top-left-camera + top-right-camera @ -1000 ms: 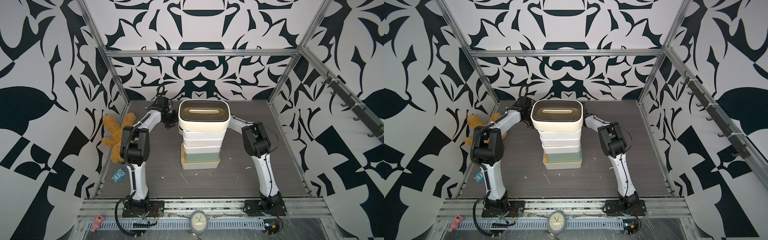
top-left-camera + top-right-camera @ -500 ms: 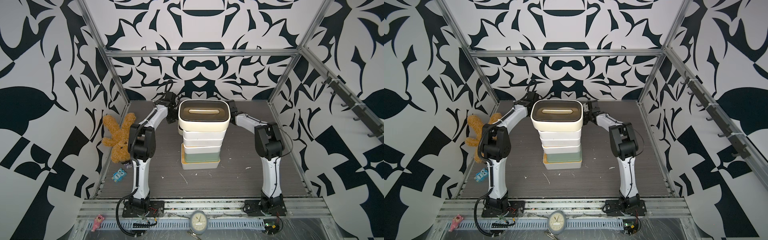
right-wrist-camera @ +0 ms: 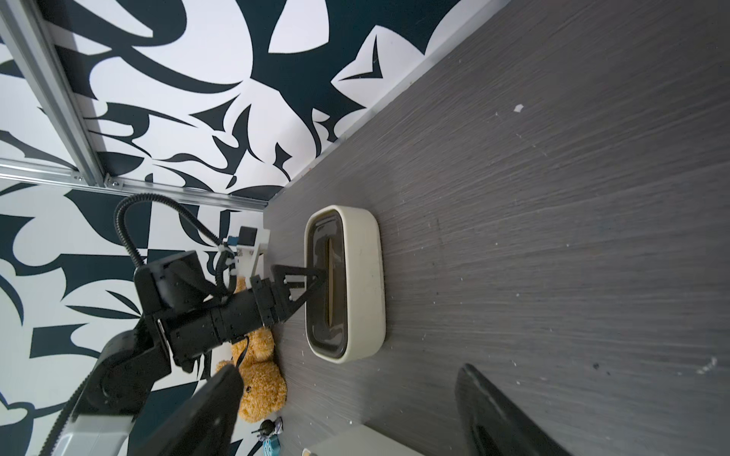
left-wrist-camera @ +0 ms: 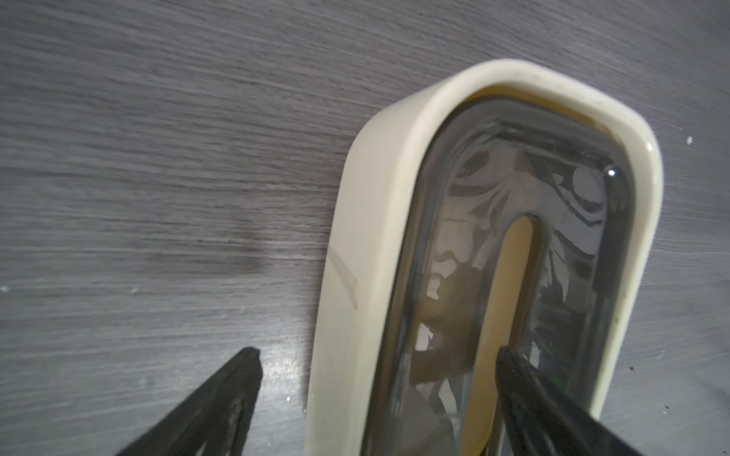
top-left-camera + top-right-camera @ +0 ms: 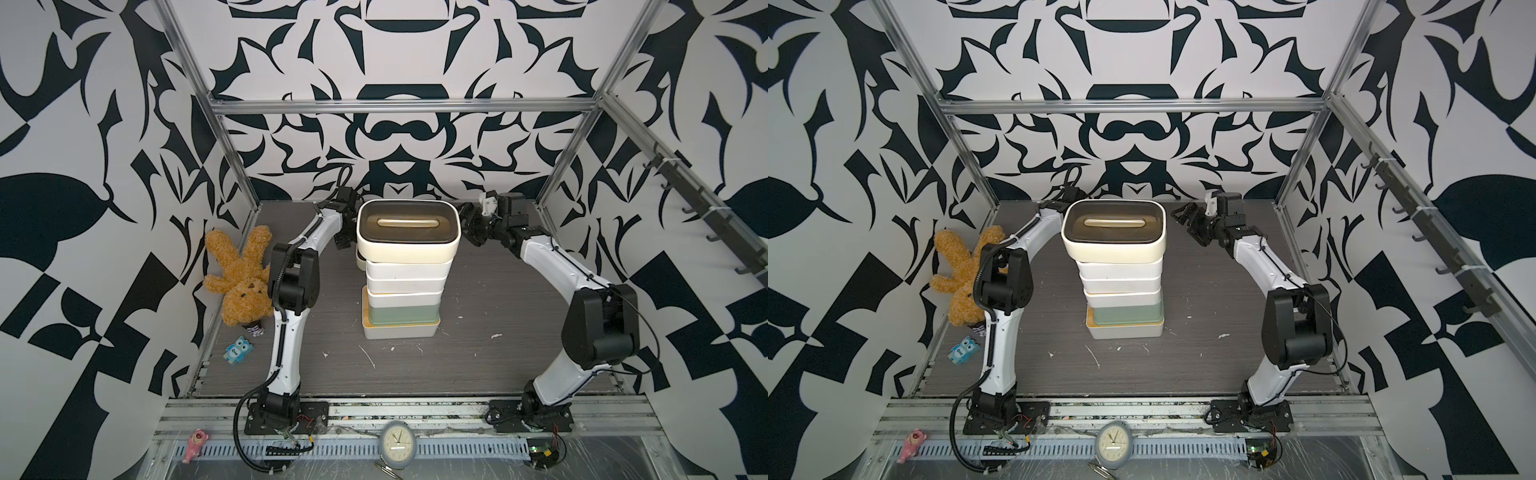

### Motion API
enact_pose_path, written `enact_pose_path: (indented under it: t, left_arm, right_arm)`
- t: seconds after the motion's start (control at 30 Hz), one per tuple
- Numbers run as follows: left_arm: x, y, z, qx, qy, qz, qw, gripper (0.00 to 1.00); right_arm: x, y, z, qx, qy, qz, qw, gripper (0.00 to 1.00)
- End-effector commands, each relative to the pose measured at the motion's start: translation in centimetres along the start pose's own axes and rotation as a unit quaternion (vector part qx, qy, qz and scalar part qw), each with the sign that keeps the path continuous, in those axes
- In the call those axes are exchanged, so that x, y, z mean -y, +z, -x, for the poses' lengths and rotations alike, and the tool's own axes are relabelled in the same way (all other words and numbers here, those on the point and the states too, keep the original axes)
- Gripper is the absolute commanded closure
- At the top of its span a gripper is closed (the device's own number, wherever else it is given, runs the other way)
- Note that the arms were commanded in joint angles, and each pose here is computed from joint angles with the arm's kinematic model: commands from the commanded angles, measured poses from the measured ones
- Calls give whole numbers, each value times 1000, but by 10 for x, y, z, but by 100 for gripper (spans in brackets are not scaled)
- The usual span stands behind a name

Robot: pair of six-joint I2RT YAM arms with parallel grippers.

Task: Stack the tissue boxes
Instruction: Pick up the tissue box from the center of the board.

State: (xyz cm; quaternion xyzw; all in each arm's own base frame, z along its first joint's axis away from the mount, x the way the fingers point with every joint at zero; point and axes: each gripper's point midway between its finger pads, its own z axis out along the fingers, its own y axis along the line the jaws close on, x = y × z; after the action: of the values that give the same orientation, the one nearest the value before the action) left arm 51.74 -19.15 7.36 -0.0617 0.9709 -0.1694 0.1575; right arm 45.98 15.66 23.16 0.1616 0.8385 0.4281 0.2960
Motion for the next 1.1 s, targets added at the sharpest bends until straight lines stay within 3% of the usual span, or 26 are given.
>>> enact_pose_path:
  t: [0.0, 0.33, 0.4, 0.83, 1.07]
  left_arm:
    - [1, 9, -8, -19, 7, 15, 1000, 6]
    - [-5, 19, -11, -26, 1, 45, 999, 14]
    - [-6, 19, -11, -24, 1, 50, 998, 20]
    - [-22, 14, -12, -22, -2, 96, 995, 38]
    - [-33, 5, -15, -16, -11, 124, 992, 43]
  right_arm:
    - [-17, -27, 6, 30, -35, 2, 999, 9]
    - [-33, -57, 3, 51, -63, 0, 997, 4]
    - [-32, -59, 2, 53, -65, -2, 996, 4]
    - [-37, -77, -6, 66, -75, 0, 995, 4]
    - [-42, -97, -17, 67, -89, 0, 994, 4]
